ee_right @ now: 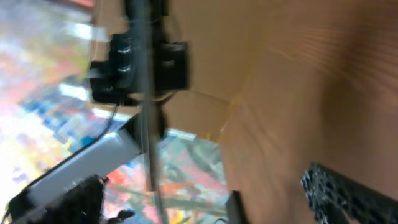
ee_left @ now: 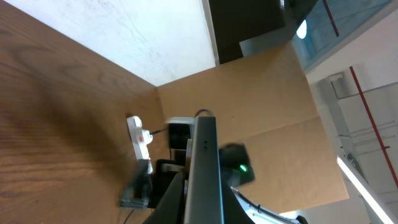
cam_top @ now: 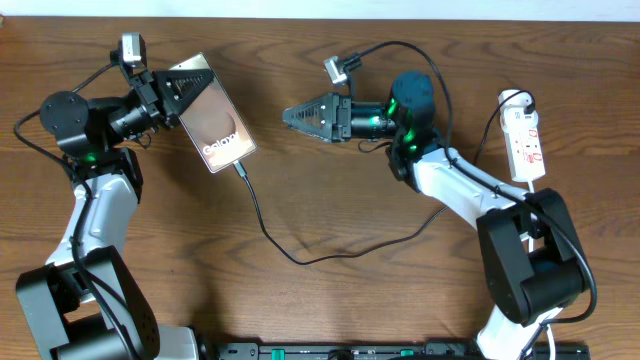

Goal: Plug charger to phone and switch on socket
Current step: 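Open the right gripper to release the inserted plug, then retract the right gripper back toward the power strip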

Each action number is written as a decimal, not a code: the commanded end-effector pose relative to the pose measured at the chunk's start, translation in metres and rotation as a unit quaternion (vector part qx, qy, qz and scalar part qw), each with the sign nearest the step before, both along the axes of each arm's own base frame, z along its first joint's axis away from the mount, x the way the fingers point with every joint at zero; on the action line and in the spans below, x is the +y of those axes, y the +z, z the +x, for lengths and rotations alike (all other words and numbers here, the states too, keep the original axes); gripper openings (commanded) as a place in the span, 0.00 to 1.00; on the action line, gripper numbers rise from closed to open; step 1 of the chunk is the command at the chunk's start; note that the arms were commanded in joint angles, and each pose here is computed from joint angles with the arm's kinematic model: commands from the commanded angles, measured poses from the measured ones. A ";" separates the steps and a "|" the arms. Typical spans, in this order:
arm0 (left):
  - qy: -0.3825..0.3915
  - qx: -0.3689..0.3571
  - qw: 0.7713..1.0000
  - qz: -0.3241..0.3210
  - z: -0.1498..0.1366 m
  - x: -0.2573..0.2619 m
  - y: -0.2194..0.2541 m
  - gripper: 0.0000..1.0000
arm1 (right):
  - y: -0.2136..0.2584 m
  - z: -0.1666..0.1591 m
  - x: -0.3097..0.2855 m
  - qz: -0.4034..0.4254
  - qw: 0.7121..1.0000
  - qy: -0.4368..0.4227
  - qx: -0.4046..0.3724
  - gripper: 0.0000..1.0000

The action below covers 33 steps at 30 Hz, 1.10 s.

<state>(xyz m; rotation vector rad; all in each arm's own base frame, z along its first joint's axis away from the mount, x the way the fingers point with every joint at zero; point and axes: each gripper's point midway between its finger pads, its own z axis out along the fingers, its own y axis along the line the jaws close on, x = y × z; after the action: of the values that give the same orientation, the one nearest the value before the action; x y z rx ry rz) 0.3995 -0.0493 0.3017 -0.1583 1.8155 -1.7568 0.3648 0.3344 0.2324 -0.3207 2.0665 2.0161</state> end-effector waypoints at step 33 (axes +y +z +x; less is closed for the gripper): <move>0.079 0.113 0.977 0.160 0.001 0.018 -0.138 0.07 | -0.115 -0.005 -0.144 -0.493 0.842 -0.218 -0.027 0.99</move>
<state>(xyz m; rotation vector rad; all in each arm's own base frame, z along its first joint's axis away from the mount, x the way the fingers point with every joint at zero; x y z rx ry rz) 0.3977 -0.0376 0.1740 -0.4735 2.1322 -1.4980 0.3549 0.1985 0.1143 -0.0290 2.6701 0.6299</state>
